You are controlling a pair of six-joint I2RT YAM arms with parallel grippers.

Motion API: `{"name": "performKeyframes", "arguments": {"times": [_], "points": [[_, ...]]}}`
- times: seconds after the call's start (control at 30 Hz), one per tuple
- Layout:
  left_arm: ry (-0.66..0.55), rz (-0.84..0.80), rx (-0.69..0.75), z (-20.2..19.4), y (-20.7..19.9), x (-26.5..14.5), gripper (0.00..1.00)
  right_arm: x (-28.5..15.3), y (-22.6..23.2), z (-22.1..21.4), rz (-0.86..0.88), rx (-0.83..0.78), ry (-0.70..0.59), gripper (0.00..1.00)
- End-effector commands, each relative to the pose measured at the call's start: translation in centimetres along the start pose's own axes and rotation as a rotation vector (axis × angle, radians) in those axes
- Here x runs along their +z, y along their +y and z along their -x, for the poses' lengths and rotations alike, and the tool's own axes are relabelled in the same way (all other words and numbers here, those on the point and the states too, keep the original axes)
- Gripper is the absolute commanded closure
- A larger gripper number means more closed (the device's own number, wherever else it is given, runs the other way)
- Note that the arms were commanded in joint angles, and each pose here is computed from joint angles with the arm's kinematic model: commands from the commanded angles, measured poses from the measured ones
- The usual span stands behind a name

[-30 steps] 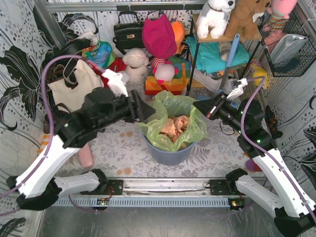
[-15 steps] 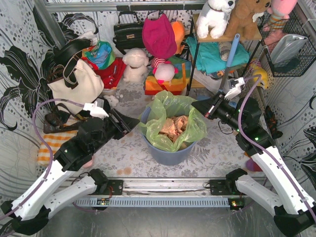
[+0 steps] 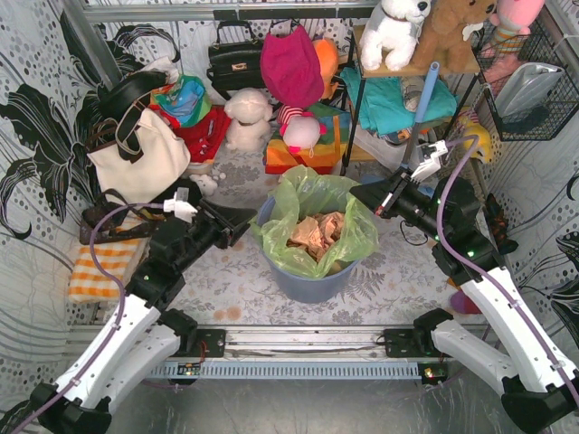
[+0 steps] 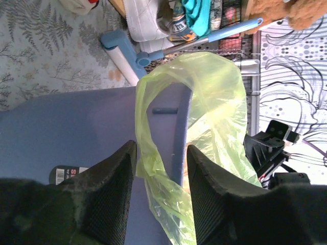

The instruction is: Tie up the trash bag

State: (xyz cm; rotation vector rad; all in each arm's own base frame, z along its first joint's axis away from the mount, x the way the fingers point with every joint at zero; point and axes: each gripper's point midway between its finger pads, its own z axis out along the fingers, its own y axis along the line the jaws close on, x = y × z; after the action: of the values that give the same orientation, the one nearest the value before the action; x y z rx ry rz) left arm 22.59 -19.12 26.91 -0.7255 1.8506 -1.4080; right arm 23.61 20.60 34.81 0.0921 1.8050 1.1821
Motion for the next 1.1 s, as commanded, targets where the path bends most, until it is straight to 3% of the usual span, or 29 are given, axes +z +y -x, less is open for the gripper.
{"name": "performKeyframes", "arguments": {"times": [0.0, 0.4, 0.6, 0.77, 1.07], "points": [[0.021, -0.171, -0.046, 0.3, -3.4, -0.6, 0.52, -0.4, 1.7, 0.9, 0.044, -0.012, -0.011, 1.0], [-0.019, -0.075, 0.031, 1.3, -3.1, -1.1, 1.0, -0.3, 1.7, 0.8, 0.051, -0.017, -0.003, 1.0], [-0.102, 0.007, 0.19, 3.5, -4.6, -1.5, 1.0, -0.3, 1.8, 0.9, 0.052, -0.019, -0.006, 1.0], [-0.111, -0.029, 0.367, 4.8, -8.8, -0.9, 1.0, -0.3, 2.2, 1.6, 0.054, -0.031, -0.026, 1.0], [-0.039, -0.329, 0.604, 3.9, -18.4, -1.0, 1.0, -0.4, 5.1, 5.5, 0.119, -0.095, -0.163, 1.0]]}}
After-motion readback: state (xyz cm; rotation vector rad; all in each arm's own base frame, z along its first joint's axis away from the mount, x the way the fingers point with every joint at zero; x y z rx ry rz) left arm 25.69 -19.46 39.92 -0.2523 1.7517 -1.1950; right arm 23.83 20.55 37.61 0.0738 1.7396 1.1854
